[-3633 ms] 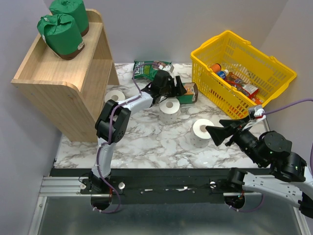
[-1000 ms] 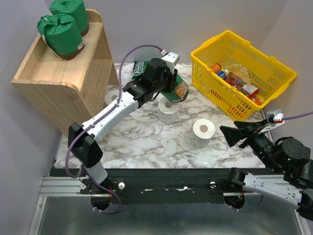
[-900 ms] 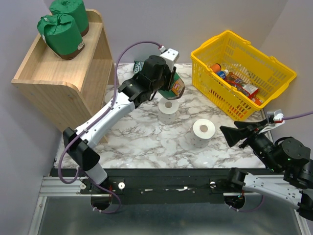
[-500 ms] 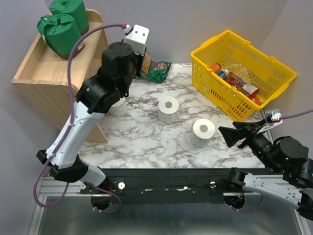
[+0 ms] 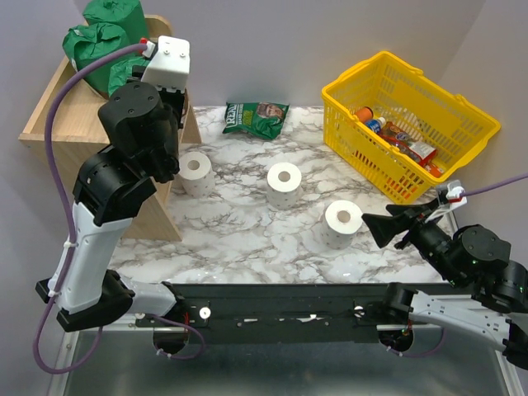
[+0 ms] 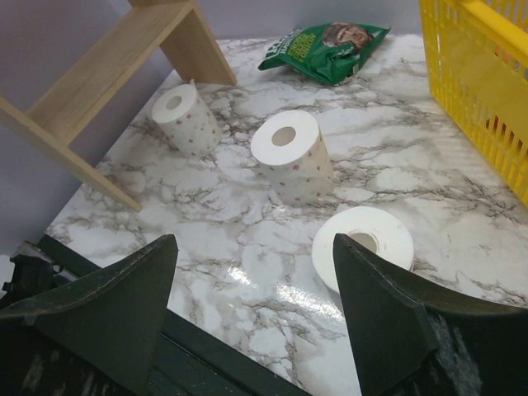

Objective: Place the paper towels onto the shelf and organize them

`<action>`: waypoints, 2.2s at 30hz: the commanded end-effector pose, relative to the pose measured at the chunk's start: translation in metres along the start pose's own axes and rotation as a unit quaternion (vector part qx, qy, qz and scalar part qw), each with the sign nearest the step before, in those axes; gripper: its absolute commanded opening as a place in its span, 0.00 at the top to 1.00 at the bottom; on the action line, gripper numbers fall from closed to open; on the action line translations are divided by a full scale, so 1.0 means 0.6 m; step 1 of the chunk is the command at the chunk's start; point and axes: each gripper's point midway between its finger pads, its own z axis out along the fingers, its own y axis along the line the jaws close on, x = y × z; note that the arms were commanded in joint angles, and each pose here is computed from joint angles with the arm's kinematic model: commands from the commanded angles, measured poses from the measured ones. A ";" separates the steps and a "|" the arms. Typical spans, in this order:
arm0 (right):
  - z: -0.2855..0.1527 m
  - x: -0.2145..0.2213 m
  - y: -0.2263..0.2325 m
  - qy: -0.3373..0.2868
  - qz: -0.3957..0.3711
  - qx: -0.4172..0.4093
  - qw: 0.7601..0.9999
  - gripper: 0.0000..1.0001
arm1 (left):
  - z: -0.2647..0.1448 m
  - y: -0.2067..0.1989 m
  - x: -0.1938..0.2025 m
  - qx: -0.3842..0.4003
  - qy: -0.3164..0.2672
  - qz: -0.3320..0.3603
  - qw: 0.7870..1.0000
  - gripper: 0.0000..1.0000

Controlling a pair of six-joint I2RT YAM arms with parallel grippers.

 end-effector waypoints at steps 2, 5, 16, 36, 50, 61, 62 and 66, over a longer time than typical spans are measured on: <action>0.003 -0.001 0.013 0.009 0.003 -0.012 1.000 0.16 | -0.013 0.064 0.006 -0.092 0.017 0.050 0.994 0.75; 0.004 -0.001 0.013 0.009 0.002 -0.011 1.000 0.15 | -0.016 0.080 0.000 -0.115 0.012 0.054 0.992 0.75; 0.001 -0.004 0.009 0.004 0.004 -0.008 1.000 0.15 | -0.019 0.104 -0.031 -0.143 -0.004 0.065 0.988 0.76; 0.011 0.004 0.028 0.016 0.009 -0.027 0.999 0.15 | 0.002 0.028 0.001 -0.051 -0.007 0.060 0.997 0.79; 0.020 0.001 0.042 0.017 0.009 -0.035 0.999 0.15 | 0.013 0.032 -0.018 -0.070 -0.016 0.119 0.990 0.86; 0.016 0.000 0.044 0.018 0.021 -0.041 0.999 0.15 | -0.002 0.080 -0.059 -0.112 -0.037 0.136 0.984 0.90; 0.016 0.002 0.045 0.019 0.023 -0.041 0.999 0.15 | -0.002 0.083 -0.061 -0.116 -0.037 0.138 0.983 0.91; 0.018 0.007 0.043 0.021 0.022 -0.038 0.999 0.15 | -0.004 0.091 -0.067 -0.125 -0.036 0.146 0.981 0.92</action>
